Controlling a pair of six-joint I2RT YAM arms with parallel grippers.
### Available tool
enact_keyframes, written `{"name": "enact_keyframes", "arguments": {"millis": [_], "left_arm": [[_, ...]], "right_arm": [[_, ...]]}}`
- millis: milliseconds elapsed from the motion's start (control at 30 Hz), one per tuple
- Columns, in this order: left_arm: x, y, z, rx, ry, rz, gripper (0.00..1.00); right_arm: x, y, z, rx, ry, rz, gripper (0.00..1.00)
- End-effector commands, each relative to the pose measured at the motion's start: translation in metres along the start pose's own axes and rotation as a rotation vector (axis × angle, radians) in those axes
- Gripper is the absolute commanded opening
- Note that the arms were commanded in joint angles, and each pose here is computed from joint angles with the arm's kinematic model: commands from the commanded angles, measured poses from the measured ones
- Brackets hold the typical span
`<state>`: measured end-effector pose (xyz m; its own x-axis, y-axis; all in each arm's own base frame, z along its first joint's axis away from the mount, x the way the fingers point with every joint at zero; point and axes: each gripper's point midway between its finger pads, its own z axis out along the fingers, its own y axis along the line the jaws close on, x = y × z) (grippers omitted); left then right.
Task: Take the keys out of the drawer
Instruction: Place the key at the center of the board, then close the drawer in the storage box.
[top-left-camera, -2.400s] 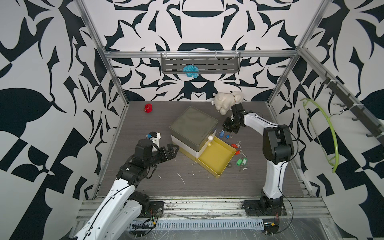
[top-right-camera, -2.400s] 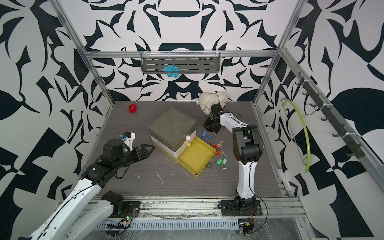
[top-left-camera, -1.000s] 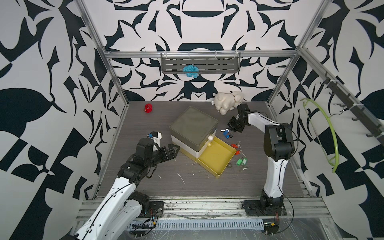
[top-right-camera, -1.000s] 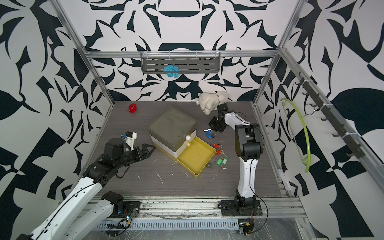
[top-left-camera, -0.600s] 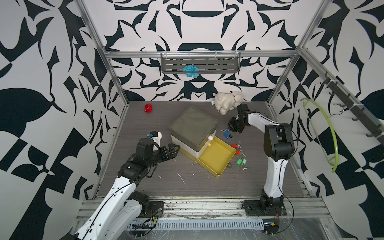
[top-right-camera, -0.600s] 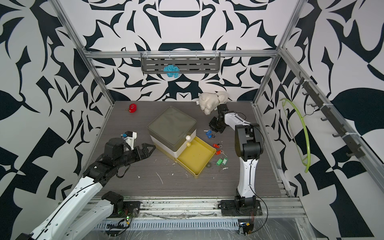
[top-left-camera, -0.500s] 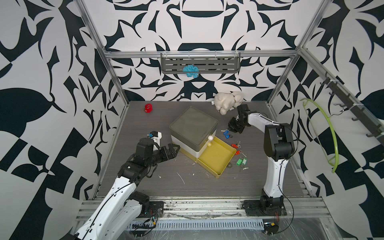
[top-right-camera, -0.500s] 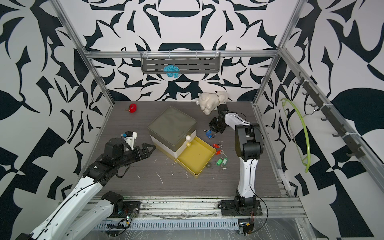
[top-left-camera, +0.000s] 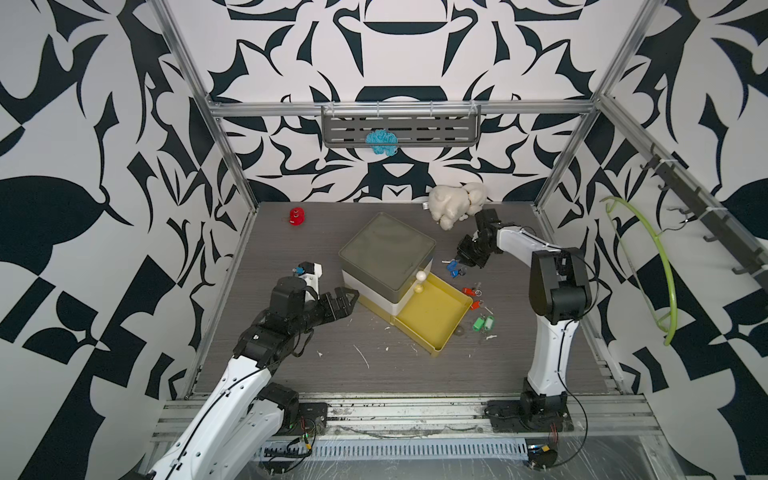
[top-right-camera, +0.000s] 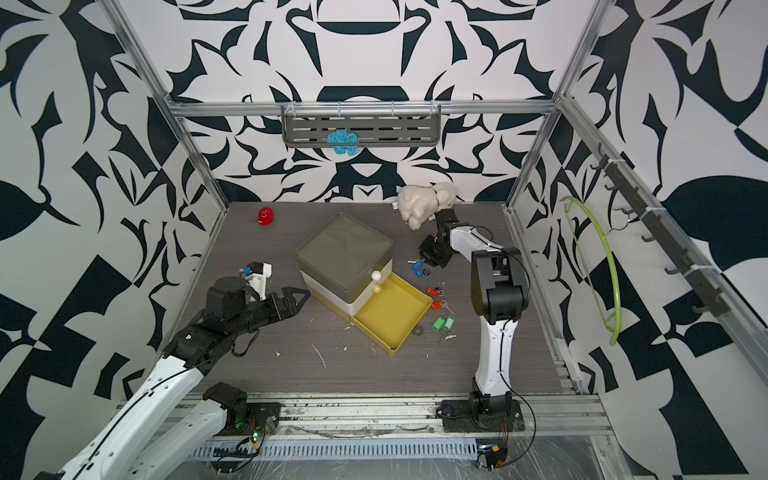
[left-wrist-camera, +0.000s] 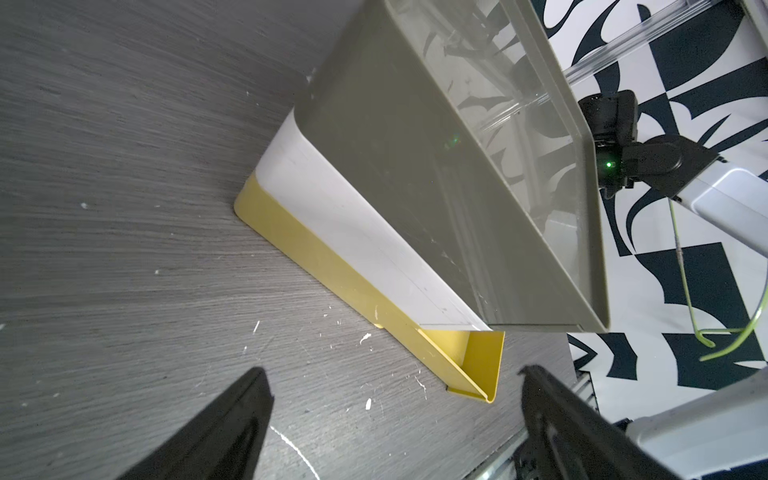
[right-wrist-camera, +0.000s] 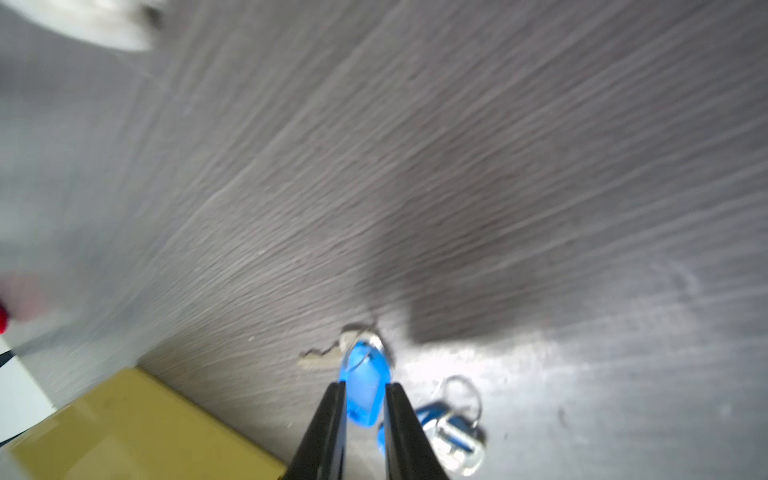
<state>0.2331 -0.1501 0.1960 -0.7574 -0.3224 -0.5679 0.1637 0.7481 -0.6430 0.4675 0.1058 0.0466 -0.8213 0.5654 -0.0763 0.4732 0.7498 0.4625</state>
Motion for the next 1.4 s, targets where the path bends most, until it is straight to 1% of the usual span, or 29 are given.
{"name": "enact_keyframes", "arguments": {"millis": [0,133,367,500,733,1033,1200,1367], "left_arm": [[-0.023,-0.012,-0.019,0.000,-0.095,0.065,0.99],[-0.030,-0.020,-0.030,0.006,-0.125,0.096,0.99],[-0.043,-0.039,-0.047,0.017,-0.124,0.114,0.99],[-0.054,-0.058,-0.049,0.063,-0.113,0.142,0.99],[-0.076,-0.088,-0.035,0.131,-0.053,0.120,0.99],[-0.099,-0.114,-0.013,0.206,-0.011,0.113,0.99],[-0.108,-0.125,-0.004,0.239,0.004,0.105,0.99],[-0.109,-0.135,0.009,0.272,0.047,0.110,0.99]], "right_arm": [[0.000,0.021,-0.043,-0.068,-0.045,-0.028,0.23],[0.010,0.026,-0.062,-0.105,-0.051,-0.037,0.24],[0.039,0.027,-0.094,-0.202,-0.064,-0.067,0.27],[0.059,0.020,-0.114,-0.226,-0.073,-0.087,0.28],[0.094,-0.006,-0.148,-0.199,-0.099,-0.127,0.28],[0.137,-0.031,-0.185,-0.227,-0.147,-0.190,0.28],[0.156,-0.043,-0.196,-0.239,-0.159,-0.199,0.28],[0.172,-0.056,-0.200,-0.254,-0.173,-0.200,0.30]]}}
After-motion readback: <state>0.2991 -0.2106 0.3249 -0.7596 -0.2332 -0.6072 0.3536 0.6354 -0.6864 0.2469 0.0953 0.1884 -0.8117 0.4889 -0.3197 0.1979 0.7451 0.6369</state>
